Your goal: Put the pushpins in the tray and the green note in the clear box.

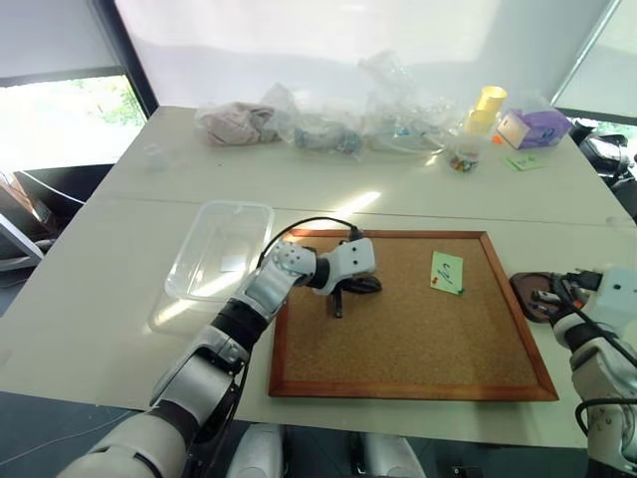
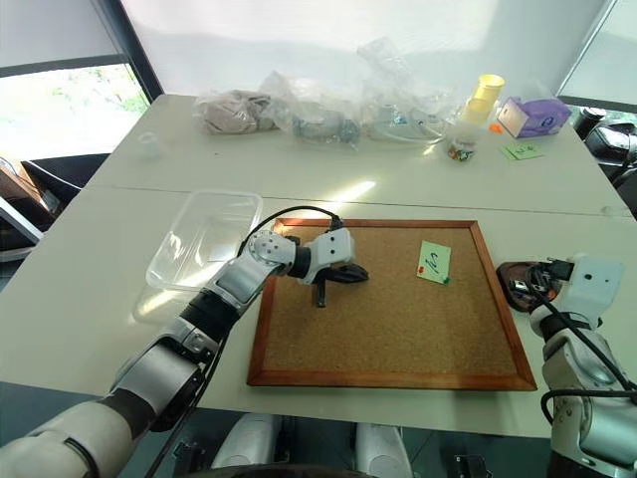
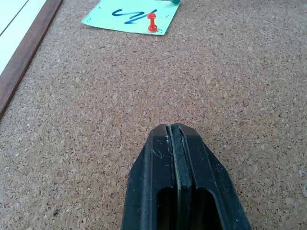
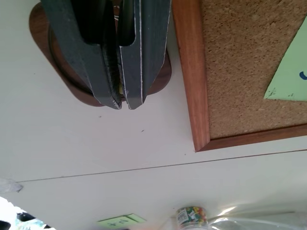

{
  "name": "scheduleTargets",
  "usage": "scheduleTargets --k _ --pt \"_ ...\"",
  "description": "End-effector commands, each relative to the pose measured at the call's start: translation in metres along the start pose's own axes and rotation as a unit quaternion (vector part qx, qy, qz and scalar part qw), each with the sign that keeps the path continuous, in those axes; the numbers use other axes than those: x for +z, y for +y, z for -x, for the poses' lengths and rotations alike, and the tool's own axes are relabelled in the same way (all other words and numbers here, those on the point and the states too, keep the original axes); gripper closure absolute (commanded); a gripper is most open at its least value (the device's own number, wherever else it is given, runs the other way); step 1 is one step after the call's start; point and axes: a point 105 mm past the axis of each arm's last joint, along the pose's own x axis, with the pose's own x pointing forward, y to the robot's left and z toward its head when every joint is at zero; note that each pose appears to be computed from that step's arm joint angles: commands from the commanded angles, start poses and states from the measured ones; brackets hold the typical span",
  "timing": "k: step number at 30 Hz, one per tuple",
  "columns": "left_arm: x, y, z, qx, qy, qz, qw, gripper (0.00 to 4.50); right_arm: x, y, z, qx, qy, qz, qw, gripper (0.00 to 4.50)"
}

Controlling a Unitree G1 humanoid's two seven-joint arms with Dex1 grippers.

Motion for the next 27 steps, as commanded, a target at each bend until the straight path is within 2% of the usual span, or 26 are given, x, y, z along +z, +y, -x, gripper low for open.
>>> scheduleTargets --k 1,4,7,14,23,27 --pt "-0.010 -0.008 -0.006 -0.014 0.016 0.006 1.000 4.50 0.009 -0.005 0.002 -0.009 -0.019 -0.010 1.000 4.46" --pt "-0.009 -0.008 -0.006 -0.013 0.016 0.005 1.000 4.50 0.006 -0.008 0.000 -0.017 -0.014 -0.010 1.000 4.46" --pt "-0.009 -0.007 -0.005 -0.012 0.014 0.004 1.000 4.50 0.002 -0.012 -0.002 -0.026 -0.005 -0.005 1.000 3.59" --pt "-0.008 -0.007 -0.006 -0.011 0.012 0.003 1.000 4.50 -0.001 -0.014 -0.004 -0.028 0.001 -0.003 1.000 0.12" --pt "-0.009 -0.008 -0.007 -0.012 0.012 0.005 1.000 4.50 0.013 -0.013 0.004 -0.020 -0.030 0.016 0.999 0.05" --pt "-0.008 -0.009 -0.007 -0.015 0.010 0.004 1.000 4.50 0.018 0.013 0.008 0.050 -0.038 0.016 0.998 0.05"
